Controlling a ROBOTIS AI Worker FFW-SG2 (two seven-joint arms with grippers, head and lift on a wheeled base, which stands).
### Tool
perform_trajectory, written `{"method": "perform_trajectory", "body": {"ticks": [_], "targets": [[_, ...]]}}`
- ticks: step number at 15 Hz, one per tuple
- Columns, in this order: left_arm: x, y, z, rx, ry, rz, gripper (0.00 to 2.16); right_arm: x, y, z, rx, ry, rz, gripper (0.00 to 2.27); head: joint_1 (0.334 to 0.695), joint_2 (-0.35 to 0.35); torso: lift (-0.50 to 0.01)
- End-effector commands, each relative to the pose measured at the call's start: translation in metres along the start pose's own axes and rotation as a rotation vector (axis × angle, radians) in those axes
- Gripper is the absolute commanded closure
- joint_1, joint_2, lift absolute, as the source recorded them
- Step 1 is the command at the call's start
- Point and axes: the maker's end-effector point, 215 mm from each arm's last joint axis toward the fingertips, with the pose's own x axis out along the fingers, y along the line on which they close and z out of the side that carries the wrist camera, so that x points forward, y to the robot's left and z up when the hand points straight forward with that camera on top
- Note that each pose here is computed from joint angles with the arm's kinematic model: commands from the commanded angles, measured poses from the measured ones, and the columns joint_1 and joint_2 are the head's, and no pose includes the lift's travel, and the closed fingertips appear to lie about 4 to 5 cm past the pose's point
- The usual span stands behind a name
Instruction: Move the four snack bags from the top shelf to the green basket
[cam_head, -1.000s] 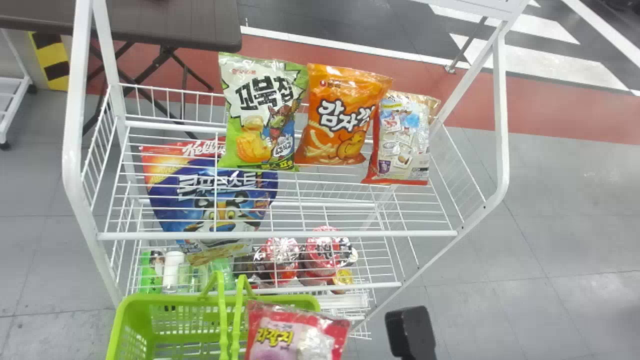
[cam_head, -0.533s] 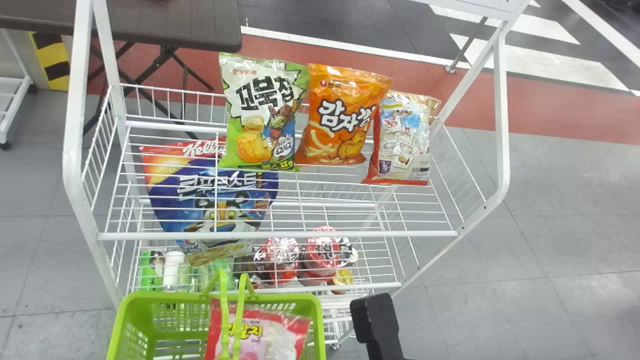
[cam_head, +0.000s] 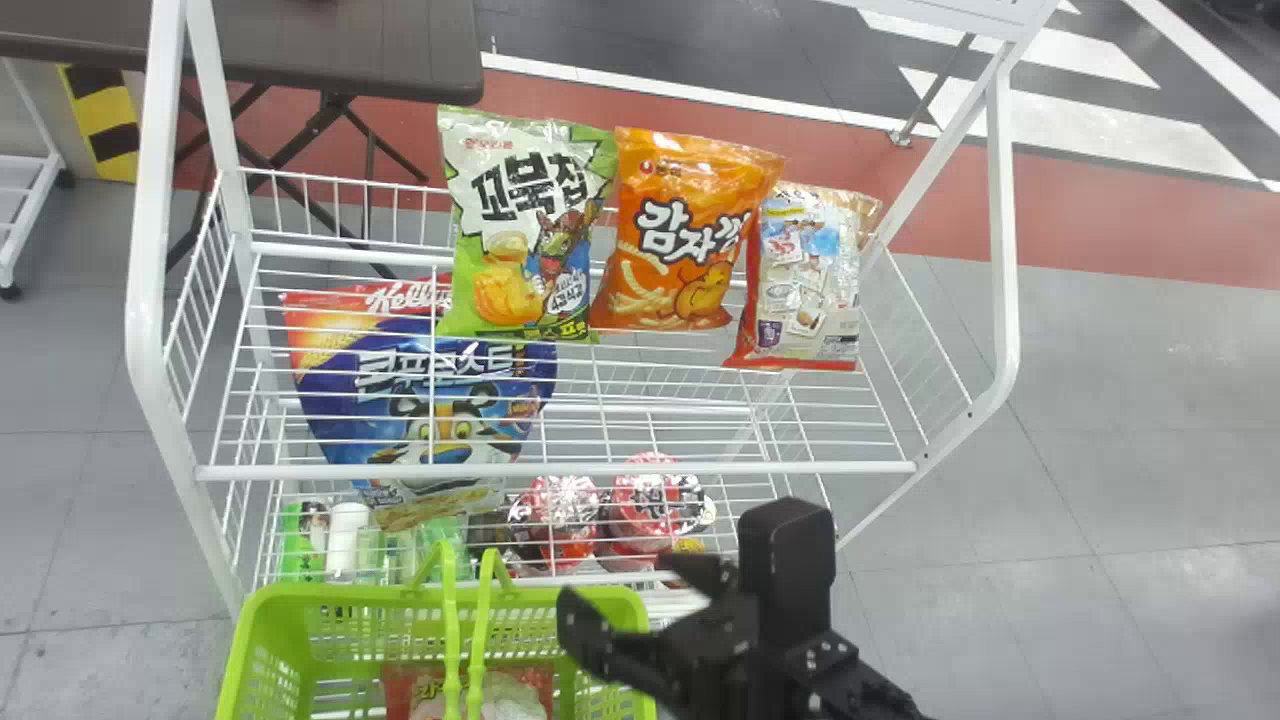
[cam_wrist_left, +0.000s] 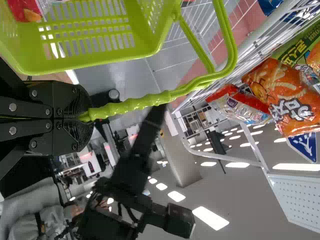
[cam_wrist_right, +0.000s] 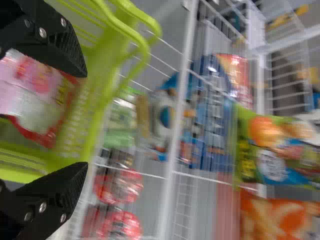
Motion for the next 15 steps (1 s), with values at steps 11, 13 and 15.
{"method": "perform_trajectory", "body": {"ticks": [11, 13, 15], "targets": [[0.002, 0.003, -0.009, 0.002, 0.038, -0.008, 1.78, 0.157, -0.018, 0.146, -0.055, -0.277, -0.096, 0.09, 0.695, -0.263, 0.000], [0.000, 0.007, -0.008, -0.006, 0.040, -0.012, 1.78, 0.186, -0.020, 0.147, -0.065, -0.242, -0.092, 0.09, 0.695, -0.214, 0.000], [-0.001, 0.009, -0.006, -0.008, 0.039, -0.016, 1.78, 0.204, -0.029, 0.150, -0.064, -0.224, -0.107, 0.09, 0.695, -0.194, 0.000]]}}
